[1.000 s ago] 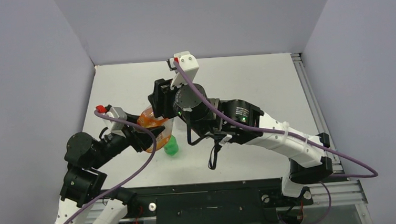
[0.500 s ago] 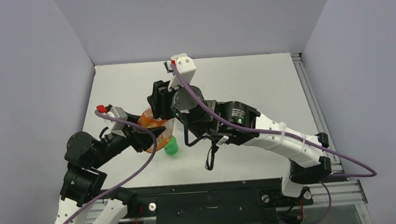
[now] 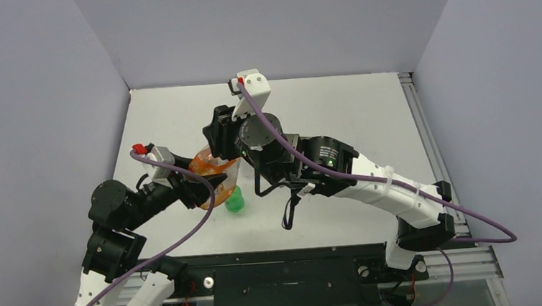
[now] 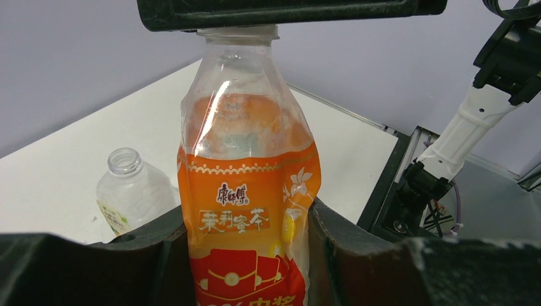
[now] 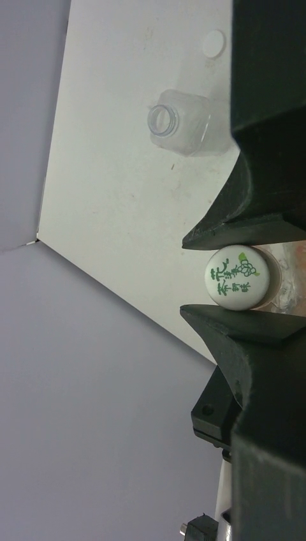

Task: Unscrew the bottle caps

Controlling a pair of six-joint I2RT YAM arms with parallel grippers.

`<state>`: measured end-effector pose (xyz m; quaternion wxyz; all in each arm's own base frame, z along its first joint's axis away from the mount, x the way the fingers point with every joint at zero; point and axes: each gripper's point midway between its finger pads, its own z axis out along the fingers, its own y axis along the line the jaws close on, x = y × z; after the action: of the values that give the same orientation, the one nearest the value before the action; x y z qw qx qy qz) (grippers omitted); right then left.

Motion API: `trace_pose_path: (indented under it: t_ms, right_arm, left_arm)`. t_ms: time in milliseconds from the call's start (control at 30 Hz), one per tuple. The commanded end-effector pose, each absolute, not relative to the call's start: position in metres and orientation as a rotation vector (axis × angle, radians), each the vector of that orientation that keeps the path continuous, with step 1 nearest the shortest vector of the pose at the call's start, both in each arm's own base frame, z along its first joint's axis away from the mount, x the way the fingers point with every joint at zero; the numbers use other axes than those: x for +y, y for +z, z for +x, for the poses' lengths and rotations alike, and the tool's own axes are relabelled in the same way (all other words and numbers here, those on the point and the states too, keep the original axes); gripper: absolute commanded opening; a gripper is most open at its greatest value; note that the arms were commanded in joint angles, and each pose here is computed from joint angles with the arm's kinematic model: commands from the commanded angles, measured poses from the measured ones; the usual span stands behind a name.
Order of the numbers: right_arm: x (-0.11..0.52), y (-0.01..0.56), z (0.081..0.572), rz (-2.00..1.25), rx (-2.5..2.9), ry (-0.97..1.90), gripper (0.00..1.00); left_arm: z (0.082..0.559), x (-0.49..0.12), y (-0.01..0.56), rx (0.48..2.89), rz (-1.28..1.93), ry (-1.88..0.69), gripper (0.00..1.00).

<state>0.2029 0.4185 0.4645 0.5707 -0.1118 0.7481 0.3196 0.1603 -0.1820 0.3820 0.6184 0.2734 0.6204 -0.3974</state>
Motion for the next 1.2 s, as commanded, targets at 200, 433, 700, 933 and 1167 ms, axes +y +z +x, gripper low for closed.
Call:
trace_pose_path:
  t_ms: [200,433,700,933,1167]
  right_arm:
    - [0.395,0.495,0.204,-0.196,1.692,0.786,0.05]
    - [0.389,0.493,0.186,-0.342,1.653,0.851,0.00]
    - [0.379,0.515,0.125,-0.615,1.400,1.272,0.00]
    - [0.376,0.511,0.097,-0.773,1.269,1.415,0.00]
    - [0.374,0.517,0.098,-0.807,1.257,1.400,0.13]
  left_arm:
    - [0.150,-0.181,0.404,1.342,0.642,-0.931,0.03]
    - [0.138,-0.186,0.413,1.318,0.664,-1.004,0.01]
    - [0.093,-0.199,0.447,1.255,0.741,-1.268,0.00]
    - [0.066,-0.200,0.469,1.220,0.787,-1.403,0.00]
    - [0.057,-0.199,0.474,1.200,0.813,-1.421,0.00]
